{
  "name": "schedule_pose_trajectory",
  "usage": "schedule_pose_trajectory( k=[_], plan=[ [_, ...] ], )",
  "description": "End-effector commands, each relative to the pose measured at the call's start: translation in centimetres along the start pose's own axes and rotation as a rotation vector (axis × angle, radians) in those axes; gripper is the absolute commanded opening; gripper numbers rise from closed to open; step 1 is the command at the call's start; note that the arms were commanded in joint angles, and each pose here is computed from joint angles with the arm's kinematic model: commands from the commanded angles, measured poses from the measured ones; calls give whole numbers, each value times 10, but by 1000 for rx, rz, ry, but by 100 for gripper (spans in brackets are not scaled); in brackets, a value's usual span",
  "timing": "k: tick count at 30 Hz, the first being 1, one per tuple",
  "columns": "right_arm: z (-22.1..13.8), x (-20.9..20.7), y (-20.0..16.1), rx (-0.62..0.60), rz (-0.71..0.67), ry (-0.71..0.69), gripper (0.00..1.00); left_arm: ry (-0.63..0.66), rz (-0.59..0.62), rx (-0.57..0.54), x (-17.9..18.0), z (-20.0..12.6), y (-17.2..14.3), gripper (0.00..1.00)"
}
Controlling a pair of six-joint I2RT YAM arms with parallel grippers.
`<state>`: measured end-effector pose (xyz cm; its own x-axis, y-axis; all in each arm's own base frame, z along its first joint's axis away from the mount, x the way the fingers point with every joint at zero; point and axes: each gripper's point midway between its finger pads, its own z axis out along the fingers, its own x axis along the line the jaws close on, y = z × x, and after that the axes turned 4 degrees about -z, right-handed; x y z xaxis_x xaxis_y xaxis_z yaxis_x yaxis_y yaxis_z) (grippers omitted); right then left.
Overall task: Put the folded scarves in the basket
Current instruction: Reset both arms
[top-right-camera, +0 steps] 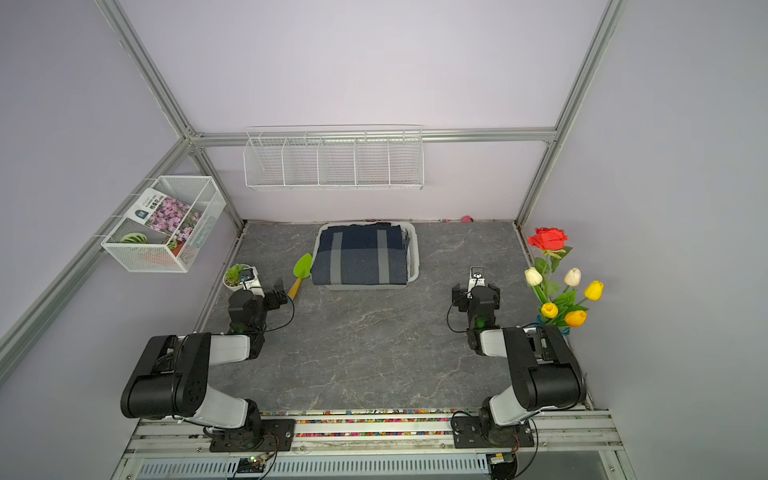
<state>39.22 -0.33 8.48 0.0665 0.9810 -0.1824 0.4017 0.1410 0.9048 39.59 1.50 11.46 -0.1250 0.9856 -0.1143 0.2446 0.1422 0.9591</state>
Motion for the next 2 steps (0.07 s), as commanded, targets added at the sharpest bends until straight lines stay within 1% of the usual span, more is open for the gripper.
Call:
schedule_pose_trajectory(
  k=[1,2],
  plan=[
    [2,-2,5,-3,36,21,98,-9,-8,-7,-1,1,5,100],
    [1,-2,6,-10,37,19,99,-9,-7,-9,-1,2,5,100]
  ],
)
